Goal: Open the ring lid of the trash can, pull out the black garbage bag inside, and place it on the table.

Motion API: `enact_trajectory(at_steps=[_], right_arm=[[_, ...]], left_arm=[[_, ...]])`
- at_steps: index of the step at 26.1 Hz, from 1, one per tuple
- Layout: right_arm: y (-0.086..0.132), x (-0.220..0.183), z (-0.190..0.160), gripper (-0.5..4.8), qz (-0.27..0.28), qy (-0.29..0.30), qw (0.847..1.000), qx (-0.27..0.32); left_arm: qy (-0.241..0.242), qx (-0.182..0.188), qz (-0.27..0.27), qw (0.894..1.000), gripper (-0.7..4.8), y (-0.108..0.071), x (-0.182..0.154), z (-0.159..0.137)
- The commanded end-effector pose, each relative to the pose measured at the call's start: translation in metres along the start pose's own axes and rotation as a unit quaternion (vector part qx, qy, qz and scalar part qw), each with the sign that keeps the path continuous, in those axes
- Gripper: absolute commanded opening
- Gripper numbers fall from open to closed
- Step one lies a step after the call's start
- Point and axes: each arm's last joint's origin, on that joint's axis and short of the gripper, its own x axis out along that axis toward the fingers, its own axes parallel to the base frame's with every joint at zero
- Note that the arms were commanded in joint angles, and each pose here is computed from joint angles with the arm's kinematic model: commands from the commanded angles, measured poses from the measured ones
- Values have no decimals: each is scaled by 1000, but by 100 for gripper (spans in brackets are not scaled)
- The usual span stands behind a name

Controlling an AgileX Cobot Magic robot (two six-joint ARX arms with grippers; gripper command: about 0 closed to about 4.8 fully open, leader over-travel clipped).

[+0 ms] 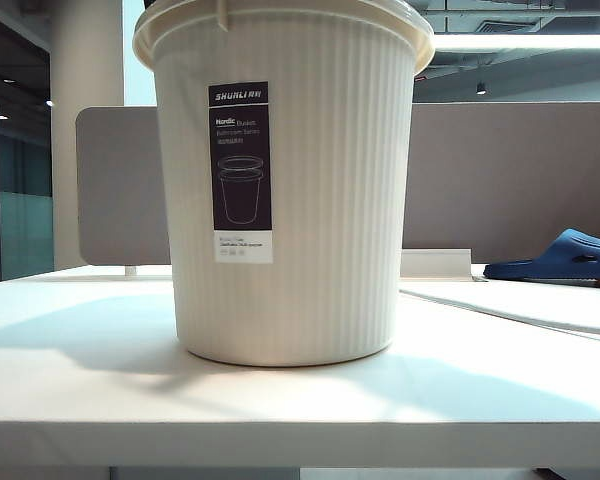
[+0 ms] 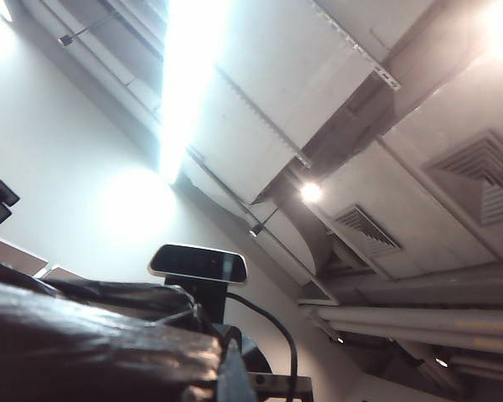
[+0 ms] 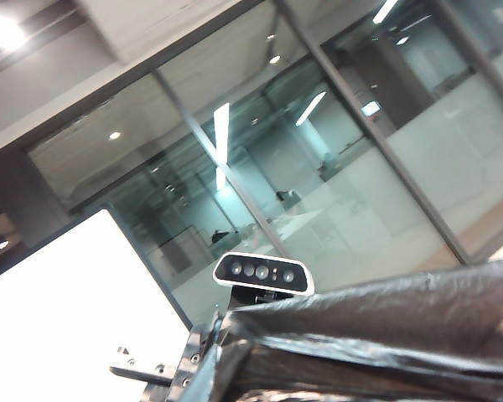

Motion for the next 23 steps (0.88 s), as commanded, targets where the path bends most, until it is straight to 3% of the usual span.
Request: enact_trajectory(at_steps=[1, 7, 16, 23], right_arm=[[7, 4, 8, -1, 23, -2, 1000, -18], [17, 12, 20, -1, 50, -2, 998, -34], [44, 19, 45, -1, 96, -16, 993, -65], [50, 25, 53, -1, 111, -8, 992, -55]], left_arm=[[-2, 20, -17, 1000, -6, -12, 6, 5], [-1, 56, -16, 998, -6, -31, 18, 16], [-6, 82, -43, 996, -6, -57, 30, 26], [-7, 119, -60, 991, -6, -84, 38, 35]])
